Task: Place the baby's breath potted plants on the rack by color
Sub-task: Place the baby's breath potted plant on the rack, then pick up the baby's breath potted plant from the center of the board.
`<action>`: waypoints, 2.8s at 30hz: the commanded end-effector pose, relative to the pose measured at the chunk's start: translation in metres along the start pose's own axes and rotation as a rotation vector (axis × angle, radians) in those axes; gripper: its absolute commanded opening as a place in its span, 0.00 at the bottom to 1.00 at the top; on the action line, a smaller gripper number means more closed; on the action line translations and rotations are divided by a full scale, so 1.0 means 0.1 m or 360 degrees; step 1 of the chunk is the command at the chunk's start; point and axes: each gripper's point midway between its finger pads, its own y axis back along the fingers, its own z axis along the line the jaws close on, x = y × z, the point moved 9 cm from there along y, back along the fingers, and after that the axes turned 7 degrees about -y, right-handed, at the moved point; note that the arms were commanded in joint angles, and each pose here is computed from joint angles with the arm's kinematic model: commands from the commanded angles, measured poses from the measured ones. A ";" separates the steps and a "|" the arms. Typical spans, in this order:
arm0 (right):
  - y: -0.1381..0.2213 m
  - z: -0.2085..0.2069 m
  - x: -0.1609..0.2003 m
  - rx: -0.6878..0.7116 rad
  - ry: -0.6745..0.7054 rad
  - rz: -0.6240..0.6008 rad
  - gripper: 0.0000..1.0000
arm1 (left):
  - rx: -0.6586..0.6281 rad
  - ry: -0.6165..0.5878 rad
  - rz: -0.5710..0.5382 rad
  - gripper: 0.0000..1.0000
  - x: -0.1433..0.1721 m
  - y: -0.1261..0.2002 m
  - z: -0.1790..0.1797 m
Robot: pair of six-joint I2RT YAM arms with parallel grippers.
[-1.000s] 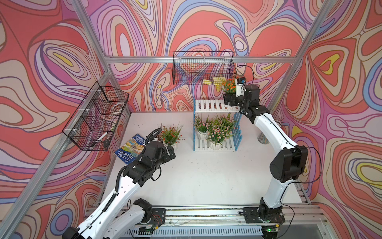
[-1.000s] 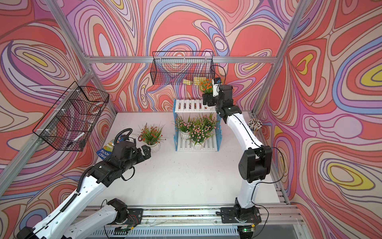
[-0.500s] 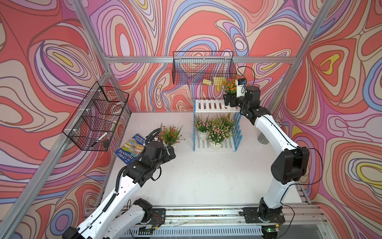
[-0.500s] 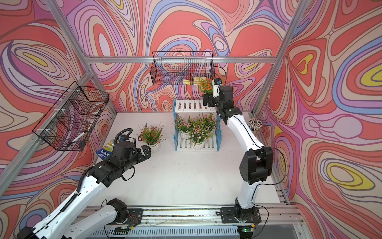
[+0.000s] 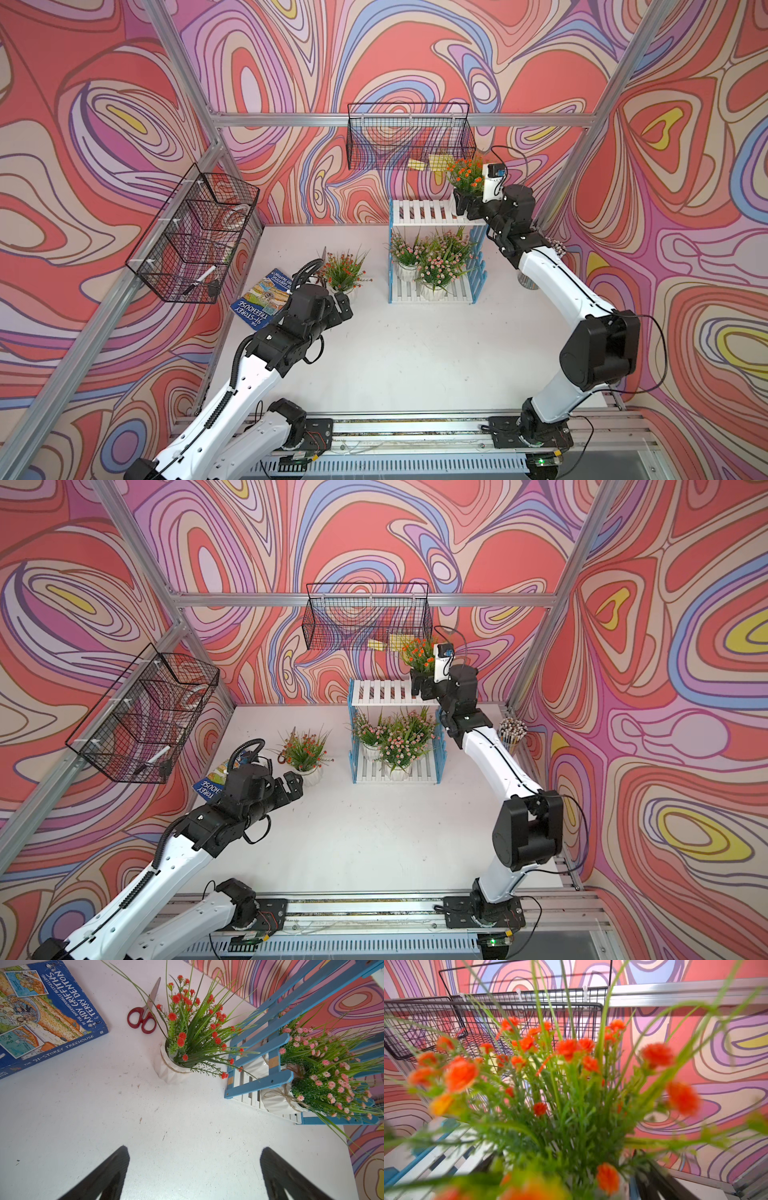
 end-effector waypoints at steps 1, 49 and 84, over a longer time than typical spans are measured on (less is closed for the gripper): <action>0.12 0.04 -0.16 -0.0087 0.0072 -0.0279 0.98 | -0.0002 0.0032 -0.0040 1.00 0.00 0.01 0.03; 1.81 0.22 1.00 -0.0209 -0.0591 0.0672 0.98 | -0.0451 -0.0207 0.0088 1.00 0.43 -1.18 -0.05; 1.72 0.32 0.81 -0.0457 -0.0606 0.0455 0.98 | -0.0664 -0.0303 -0.0218 1.00 0.07 -2.00 0.02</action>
